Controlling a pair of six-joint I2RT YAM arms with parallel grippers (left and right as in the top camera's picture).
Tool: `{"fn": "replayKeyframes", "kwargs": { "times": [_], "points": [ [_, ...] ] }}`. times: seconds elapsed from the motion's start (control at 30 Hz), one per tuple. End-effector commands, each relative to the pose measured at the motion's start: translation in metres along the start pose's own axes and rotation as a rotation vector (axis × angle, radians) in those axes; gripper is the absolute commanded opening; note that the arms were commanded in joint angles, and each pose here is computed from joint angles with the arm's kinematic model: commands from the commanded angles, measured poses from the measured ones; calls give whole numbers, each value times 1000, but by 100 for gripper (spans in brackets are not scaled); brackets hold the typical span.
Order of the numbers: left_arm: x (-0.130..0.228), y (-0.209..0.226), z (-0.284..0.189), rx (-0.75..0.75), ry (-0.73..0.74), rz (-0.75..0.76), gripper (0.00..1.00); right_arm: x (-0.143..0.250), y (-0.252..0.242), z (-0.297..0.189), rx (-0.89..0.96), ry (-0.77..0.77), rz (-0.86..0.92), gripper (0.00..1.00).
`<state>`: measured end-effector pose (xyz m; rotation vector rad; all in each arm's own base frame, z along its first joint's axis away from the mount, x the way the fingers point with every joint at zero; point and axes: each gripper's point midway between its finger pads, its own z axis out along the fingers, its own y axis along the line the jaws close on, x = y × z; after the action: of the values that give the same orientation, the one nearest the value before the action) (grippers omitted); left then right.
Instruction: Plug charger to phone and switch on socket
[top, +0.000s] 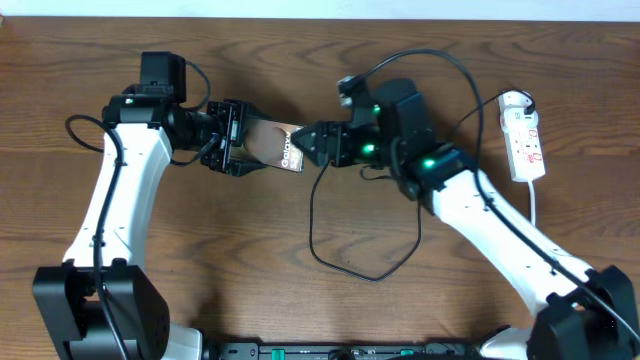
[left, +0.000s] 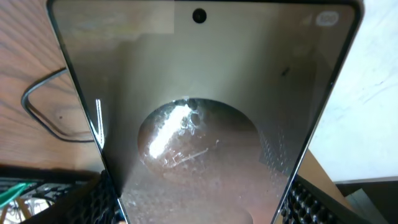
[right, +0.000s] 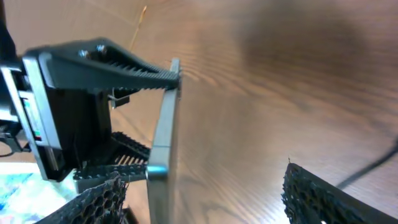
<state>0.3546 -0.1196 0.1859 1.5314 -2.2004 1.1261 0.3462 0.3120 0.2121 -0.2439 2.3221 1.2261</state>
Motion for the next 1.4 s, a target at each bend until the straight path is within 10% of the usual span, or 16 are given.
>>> {"fn": "replayKeyframes", "kwargs": {
  "times": [0.0, 0.43, 1.03, 1.37],
  "points": [
    [15, -11, -10, 42, 24, 23, 66, 2, 2, 12, -3, 6, 41, 78],
    [15, -11, -10, 42, 25, 19, 66, 2, 17, 28, -6, -43, 24, 61],
    [17, -11, -10, 44, 35, 20, 67, 2, 20, 41, 20, -85, 26, 1],
    [11, -10, -10, 38, 0, 116, 87, -12, -1, 25, 58, -106, 134, 1]
  ]
}}
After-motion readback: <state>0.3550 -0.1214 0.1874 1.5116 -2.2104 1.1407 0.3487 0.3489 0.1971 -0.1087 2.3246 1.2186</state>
